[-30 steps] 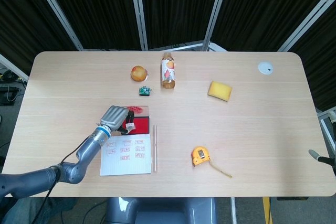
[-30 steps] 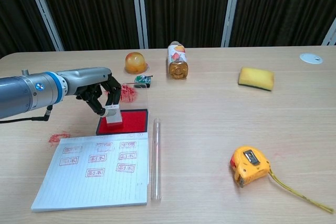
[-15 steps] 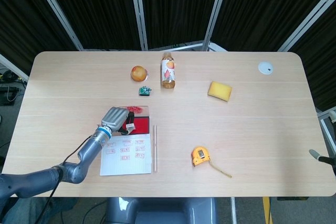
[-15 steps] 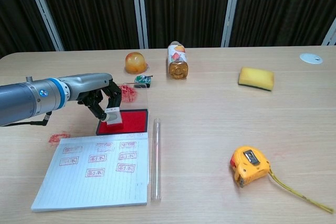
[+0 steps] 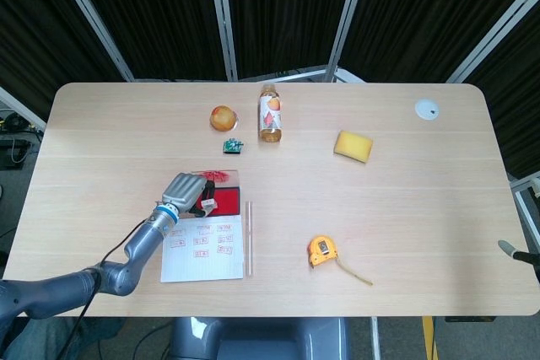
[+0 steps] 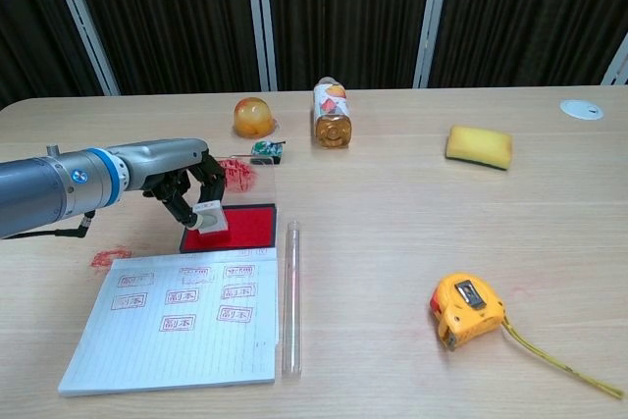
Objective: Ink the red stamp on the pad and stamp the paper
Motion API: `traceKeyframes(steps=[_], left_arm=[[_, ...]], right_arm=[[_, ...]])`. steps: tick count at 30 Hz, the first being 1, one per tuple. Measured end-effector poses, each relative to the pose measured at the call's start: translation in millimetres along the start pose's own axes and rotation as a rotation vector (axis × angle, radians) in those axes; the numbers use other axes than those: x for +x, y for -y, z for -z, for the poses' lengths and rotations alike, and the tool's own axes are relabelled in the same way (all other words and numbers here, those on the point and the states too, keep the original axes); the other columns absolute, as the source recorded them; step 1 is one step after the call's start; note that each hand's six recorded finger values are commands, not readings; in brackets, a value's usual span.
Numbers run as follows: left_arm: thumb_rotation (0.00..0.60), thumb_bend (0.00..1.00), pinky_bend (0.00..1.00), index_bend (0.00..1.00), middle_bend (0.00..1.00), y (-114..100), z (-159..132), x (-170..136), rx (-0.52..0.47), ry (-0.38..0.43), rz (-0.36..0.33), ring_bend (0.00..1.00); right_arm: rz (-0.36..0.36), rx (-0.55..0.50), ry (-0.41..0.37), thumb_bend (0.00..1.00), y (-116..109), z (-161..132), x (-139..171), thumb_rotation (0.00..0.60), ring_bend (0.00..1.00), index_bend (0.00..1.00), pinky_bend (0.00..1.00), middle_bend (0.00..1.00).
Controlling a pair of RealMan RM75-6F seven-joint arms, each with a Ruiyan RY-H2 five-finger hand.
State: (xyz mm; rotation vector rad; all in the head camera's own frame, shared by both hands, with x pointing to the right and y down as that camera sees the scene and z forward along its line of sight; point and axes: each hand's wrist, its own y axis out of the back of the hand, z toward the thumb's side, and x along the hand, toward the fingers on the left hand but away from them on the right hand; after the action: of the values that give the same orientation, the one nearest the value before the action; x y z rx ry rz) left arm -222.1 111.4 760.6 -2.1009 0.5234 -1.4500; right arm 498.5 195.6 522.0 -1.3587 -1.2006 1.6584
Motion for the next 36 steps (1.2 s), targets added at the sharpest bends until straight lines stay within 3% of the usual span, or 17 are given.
traceKeyframes(steps=[22,36], left_arm=[[0.600,0.42,0.86,0.58,0.57,4.8,4.1,1.3,0.006,-0.020,0.003,0.84],[0.600,0.42,0.86,0.58,0.57,-17.0,-3.9,-11.8,-0.040,0.019,-0.039,0.84]], right_arm=[[0.007,-0.004,-0.003,0.00,-2.2,-0.1,0.7,0.600,0.00,0.00,0.00,0.00],[0.005,-0.005,-0.008,0.00,-2.0,-1.2,1.5,0.600,0.00,0.00,0.00,0.00]])
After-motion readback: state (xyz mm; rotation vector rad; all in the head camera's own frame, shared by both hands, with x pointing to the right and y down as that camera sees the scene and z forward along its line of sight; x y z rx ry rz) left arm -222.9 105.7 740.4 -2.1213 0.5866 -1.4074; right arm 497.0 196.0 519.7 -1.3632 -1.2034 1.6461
